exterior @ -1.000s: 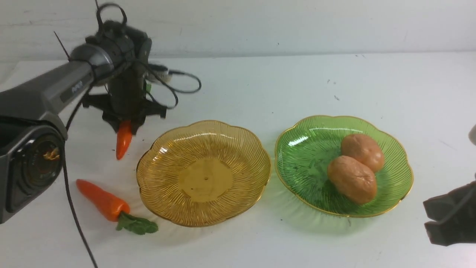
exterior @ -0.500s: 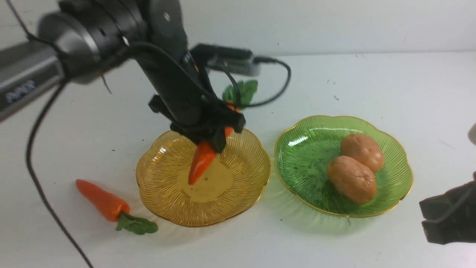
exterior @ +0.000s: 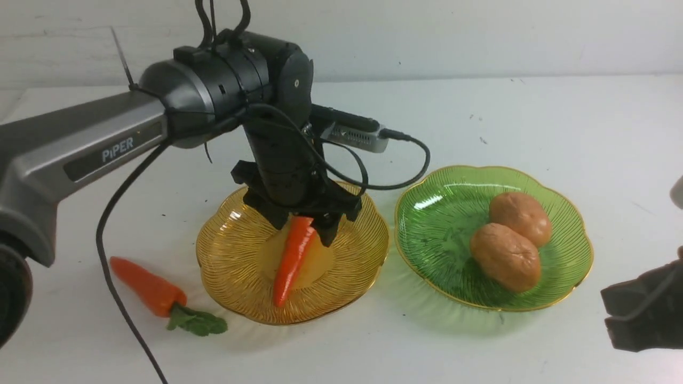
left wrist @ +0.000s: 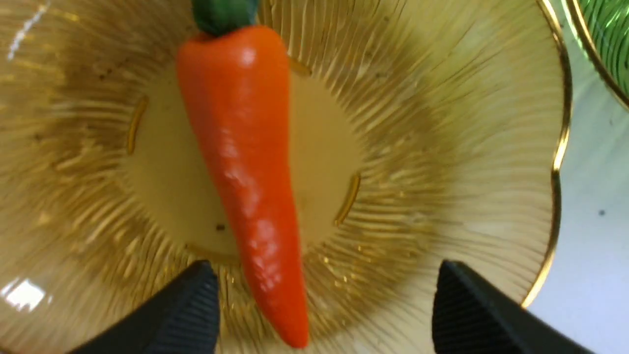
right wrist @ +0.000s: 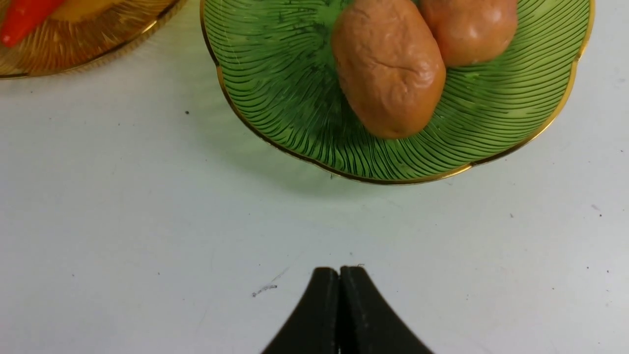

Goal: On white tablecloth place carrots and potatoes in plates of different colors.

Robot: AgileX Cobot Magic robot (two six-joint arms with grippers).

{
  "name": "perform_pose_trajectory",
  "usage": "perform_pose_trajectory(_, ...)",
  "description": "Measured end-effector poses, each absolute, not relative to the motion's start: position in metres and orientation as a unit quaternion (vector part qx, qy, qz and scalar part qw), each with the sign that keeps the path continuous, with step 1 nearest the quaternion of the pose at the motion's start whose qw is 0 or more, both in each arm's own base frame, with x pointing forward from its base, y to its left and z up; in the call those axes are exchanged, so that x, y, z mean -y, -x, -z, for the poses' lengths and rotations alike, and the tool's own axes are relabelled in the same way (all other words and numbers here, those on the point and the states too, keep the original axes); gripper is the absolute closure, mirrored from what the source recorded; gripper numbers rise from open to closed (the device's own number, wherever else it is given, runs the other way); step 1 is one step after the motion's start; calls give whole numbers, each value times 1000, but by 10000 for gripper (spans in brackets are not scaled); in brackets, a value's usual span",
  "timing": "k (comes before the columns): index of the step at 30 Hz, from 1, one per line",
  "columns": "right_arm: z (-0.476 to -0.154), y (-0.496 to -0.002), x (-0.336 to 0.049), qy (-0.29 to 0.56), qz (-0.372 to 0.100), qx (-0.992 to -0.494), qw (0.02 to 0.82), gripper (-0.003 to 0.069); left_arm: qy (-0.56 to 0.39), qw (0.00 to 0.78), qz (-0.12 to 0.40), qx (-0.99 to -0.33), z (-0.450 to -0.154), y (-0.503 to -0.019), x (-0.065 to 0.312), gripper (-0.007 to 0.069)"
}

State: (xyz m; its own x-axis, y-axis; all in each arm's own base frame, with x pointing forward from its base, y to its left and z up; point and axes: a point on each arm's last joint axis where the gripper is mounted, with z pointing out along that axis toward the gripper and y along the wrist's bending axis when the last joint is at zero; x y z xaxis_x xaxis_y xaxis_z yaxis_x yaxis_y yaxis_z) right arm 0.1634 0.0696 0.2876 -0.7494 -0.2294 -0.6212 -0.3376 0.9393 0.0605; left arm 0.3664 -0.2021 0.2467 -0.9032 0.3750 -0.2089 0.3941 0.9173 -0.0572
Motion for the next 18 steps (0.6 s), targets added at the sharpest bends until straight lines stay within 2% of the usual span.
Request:
perform_pose_trajectory(2, -287, -163, -70, 156, -84, -931, 319, 674, -198, 108, 33, -974, -268, -365, 197, 189)
perform_pose_trajectory(4, -287, -163, -70, 158, -83, -931, 317, 674, -200, 168, 3, -965, -306, -362, 186, 370)
perform_pose_trajectory(6, -287, -163, -70, 158, -84, -931, 317, 674, -195, 196, -8, -961, -327, -356, 175, 490)
perform_pose_trajectory(8, -287, -163, -70, 158, -85, -932, 316, 674, -181, 214, -14, -960, -345, -345, 158, 570)
perform_pose_trajectory(10, -287, -162, -70, 158, -84, -932, 314, 674, -161, 215, -20, -963, -353, -327, 136, 610)
perform_pose_trajectory(12, -287, -162, -70, 157, -86, -933, 313, 674, -137, 200, -26, -970, -350, -312, 116, 622)
perform_pose_trajectory(15, -287, -162, -70, 156, -89, -933, 311, 674, -66, 157, -36, -985, -328, -290, 79, 626)
perform_pose_trajectory(18, -286, -161, -70, 156, -88, -934, 308, 674, 126, 78, -43, -988, -279, -259, 28, 626)
